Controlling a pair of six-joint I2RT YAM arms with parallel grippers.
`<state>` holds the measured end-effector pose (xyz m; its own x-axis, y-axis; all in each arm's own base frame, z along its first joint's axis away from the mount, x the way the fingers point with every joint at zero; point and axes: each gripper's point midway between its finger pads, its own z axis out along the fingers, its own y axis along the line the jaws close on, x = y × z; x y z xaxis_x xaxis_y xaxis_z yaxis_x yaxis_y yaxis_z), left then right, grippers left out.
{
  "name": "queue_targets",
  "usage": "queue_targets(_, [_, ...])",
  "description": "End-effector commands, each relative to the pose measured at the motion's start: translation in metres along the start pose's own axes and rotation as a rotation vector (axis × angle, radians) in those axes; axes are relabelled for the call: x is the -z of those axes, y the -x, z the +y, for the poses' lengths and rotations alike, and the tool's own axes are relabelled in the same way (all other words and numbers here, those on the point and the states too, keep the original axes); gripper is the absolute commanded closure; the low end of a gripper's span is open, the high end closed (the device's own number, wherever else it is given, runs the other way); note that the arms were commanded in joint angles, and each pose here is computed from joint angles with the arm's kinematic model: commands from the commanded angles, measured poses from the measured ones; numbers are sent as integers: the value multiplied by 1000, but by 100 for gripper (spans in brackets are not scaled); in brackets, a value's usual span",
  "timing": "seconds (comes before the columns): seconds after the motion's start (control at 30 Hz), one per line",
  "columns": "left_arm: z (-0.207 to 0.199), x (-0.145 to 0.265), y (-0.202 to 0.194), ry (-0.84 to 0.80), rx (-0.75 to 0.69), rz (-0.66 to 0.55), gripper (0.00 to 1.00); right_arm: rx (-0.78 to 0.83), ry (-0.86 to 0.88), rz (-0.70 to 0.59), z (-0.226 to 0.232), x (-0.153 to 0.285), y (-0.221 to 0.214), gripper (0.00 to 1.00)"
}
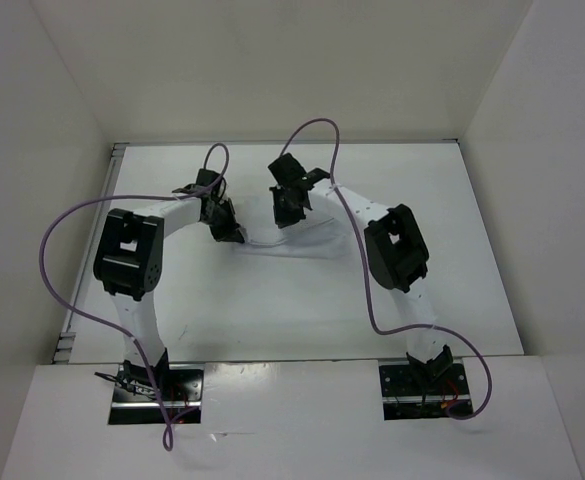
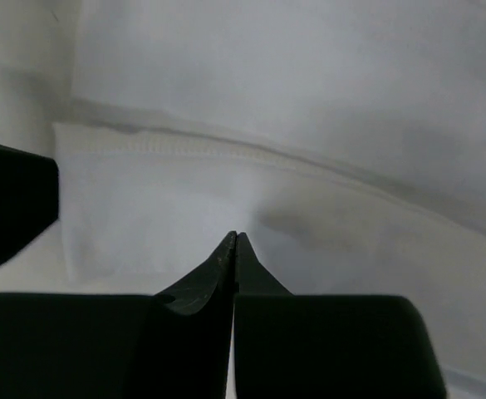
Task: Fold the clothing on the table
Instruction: Fold the skirt
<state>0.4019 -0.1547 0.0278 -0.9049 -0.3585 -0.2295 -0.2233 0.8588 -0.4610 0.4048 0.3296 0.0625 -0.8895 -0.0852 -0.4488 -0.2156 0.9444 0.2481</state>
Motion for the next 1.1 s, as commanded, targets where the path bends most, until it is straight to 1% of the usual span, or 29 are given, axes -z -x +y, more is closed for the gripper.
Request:
queue_targets(0.0, [-4, -13, 2, 42, -13, -23, 100, 35, -33, -69, -3, 0, 34, 100])
queue_targets(0.03, [-4, -13, 2, 42, -13, -23, 100, 27, -56, -92, -10, -2, 43, 100])
queue_targets(0.07, [1, -17, 1, 61, -9, -20, 100, 38, -44, -120, -4, 1, 55, 100])
queue_targets(0.13, [6, -22, -8, 84, -12, 1, 100, 39, -52, -120, -10, -1, 61, 100])
queue_targets(0.23, [7, -26, -11, 94, -18, 7, 100, 51, -17, -120, 0, 20, 68, 100])
queue_targets(0.3, [8, -26, -10, 102, -18, 2, 100, 62, -8, -121, 7, 40, 63, 100])
queue_targets(0.33, [9, -25, -12, 107, -16, 9, 100, 71, -18, -85, 5, 38, 47, 100])
queue_targets(0.4, [9, -25, -12, 107, -16, 9, 100, 71, 4, -56, 9, 43, 31, 100])
queue_targets(0.43, [9, -25, -12, 107, -16, 9, 100, 57, -1, -25, 3, 46, 14, 100])
queue_targets(0.5, [6, -24, -8, 101, -19, 1, 100, 45, 4, -13, -1, 51, 3, 100])
queue_targets(0.53, [4, -22, -7, 96, -30, -6, 100, 35, -18, 31, -10, 45, -15, 100])
queue_targets(0.6, [6, -21, -9, 101, -28, 1, 100, 33, -34, 73, -17, 42, -37, 100])
queue_targets(0.7, [3, -20, -5, 96, -30, -6, 100, 24, -46, 95, -25, 45, -53, 100])
queue_targets(0.8, [3, -18, -7, 96, -30, -6, 100, 24, -53, 82, -27, 43, -54, 100])
queue_targets(0.9, [2, -18, -8, 88, -39, 0, 100, 16, -81, 89, -33, 27, -57, 100])
queue_targets(0.97, [5, -19, -11, 93, -37, 7, 100, 17, -82, 70, -32, 17, -50, 100])
queue_targets(1.03, [8, -20, -14, 98, -35, 14, 100, 26, -84, 24, -28, 15, -34, 100])
queue_targets(1.07, [8, -20, -14, 98, -35, 14, 100, 26, -86, 28, -27, 9, -33, 100])
